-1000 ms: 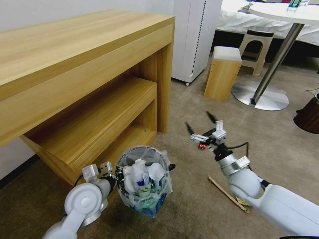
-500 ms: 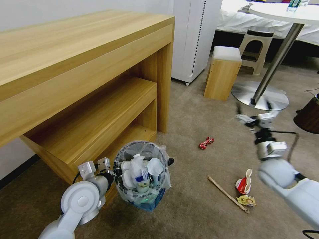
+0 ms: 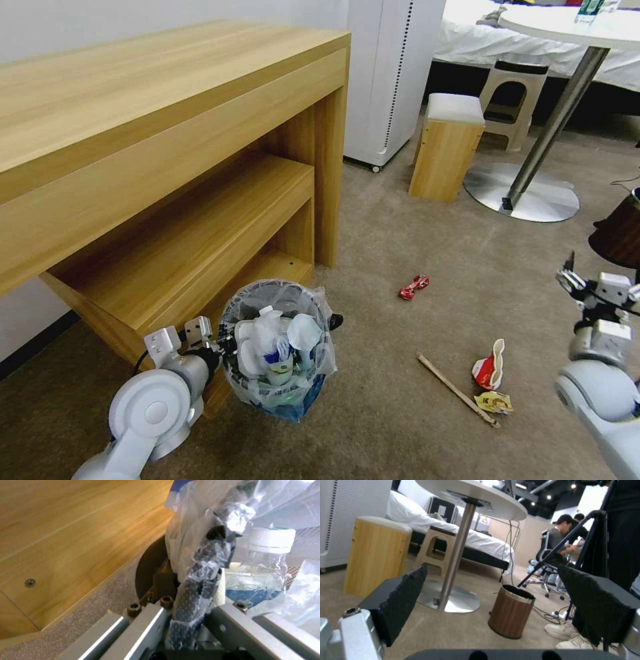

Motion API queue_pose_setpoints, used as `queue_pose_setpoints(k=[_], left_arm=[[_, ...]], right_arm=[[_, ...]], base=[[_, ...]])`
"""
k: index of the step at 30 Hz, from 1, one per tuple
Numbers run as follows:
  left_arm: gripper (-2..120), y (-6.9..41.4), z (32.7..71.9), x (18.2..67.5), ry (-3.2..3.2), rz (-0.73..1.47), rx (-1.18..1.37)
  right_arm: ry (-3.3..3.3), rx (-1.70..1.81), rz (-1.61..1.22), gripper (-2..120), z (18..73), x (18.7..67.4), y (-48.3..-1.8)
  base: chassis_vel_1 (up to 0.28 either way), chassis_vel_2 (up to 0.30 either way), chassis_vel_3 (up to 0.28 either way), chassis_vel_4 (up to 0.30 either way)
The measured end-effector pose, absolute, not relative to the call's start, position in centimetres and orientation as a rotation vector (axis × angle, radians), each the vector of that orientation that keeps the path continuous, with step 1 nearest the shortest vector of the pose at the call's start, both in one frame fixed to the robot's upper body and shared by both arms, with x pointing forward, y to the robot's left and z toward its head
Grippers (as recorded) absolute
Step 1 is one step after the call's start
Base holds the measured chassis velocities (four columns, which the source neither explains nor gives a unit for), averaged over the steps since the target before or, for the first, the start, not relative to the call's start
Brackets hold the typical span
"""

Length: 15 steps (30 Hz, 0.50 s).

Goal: Pick up the trash bin and place the garbage on the floor into it.

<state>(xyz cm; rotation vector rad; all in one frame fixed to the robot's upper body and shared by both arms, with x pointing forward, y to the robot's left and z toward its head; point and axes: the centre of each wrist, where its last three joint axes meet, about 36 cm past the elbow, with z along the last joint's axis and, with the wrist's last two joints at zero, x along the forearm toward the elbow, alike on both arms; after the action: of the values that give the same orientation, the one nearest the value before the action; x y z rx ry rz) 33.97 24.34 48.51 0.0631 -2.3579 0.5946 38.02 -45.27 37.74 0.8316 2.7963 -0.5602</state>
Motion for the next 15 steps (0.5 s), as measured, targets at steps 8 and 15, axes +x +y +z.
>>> queue_pose_setpoints(k=[8,15], left_arm=[[0,24.1,49.1,33.2,-2.373,0.589,0.053],[0,24.4,49.5,32.7,-2.382,0.583,0.061]], right_arm=[[2.777,0.818,-0.609,96,36.5,36.8,-44.5],[2.754,0.790,-0.640,95,36.2,36.6,-44.3]], base=[[0.000,0.000,0.000,0.000],[0.000,0.000,0.000,0.000]])
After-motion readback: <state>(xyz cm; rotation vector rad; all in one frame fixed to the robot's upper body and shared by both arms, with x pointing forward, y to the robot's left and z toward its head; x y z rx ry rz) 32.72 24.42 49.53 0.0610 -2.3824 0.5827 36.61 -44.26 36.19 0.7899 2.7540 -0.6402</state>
